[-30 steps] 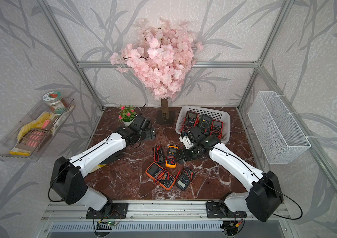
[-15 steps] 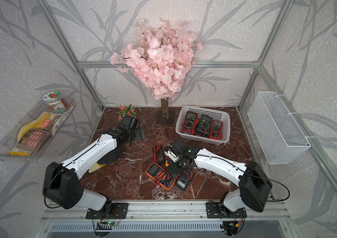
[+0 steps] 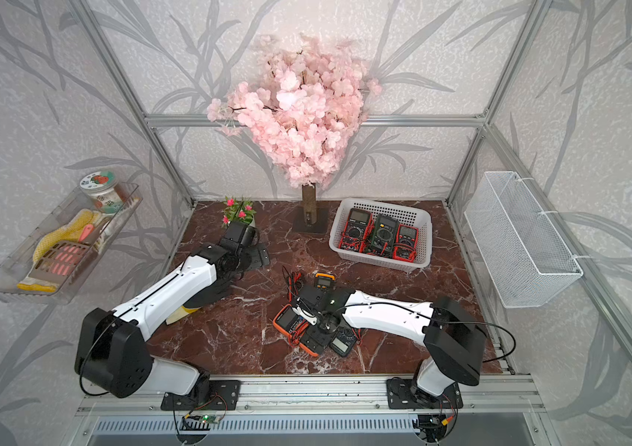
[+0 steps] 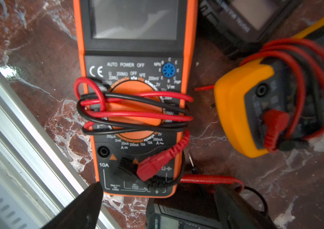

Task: Put the multimeter into the basket
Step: Pick up the multimeter from the center of the board.

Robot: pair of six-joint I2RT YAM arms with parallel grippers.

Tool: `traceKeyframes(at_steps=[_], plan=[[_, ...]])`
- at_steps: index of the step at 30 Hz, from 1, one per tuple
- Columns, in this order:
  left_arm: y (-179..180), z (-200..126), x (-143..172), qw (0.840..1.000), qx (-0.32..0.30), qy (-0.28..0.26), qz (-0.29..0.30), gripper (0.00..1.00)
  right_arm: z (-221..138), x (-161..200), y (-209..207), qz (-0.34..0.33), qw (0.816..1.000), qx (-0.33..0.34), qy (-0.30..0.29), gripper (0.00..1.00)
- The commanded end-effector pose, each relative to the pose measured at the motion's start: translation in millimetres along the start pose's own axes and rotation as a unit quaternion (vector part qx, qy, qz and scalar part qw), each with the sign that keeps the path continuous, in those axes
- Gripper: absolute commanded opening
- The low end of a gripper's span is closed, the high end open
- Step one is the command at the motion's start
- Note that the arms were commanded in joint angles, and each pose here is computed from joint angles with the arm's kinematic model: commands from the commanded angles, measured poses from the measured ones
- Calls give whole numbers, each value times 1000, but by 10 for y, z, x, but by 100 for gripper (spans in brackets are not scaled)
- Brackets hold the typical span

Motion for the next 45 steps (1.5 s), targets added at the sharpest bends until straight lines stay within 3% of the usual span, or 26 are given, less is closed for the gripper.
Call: traceKeyframes(at_steps=[1, 19, 30, 45], plan=[[77, -51, 8, 1000, -4, -5, -11, 100, -4, -55, 16, -7, 1000, 8, -7, 94], [188, -101, 60, 1000, -11, -13, -18, 100, 200, -135, 103, -14, 1000, -18, 7, 94], [208, -81, 79, 1000, -11, -13, -26, 100, -107, -126, 142, 7, 1000, -23, -8, 94], [222, -48, 142, 999, -10, -2, -35, 100, -21, -84, 165, 13, 1000, -27, 3, 94]])
Point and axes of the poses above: each gripper's point midway between its finger pads, its own z axis out along the fingers, its own y axis along the line the jaws close on, x = y × z, the point moved 2 cm from there along -z, back along the fingers, and after that the axes turned 2 degrees about -z, right-handed, at the moved point
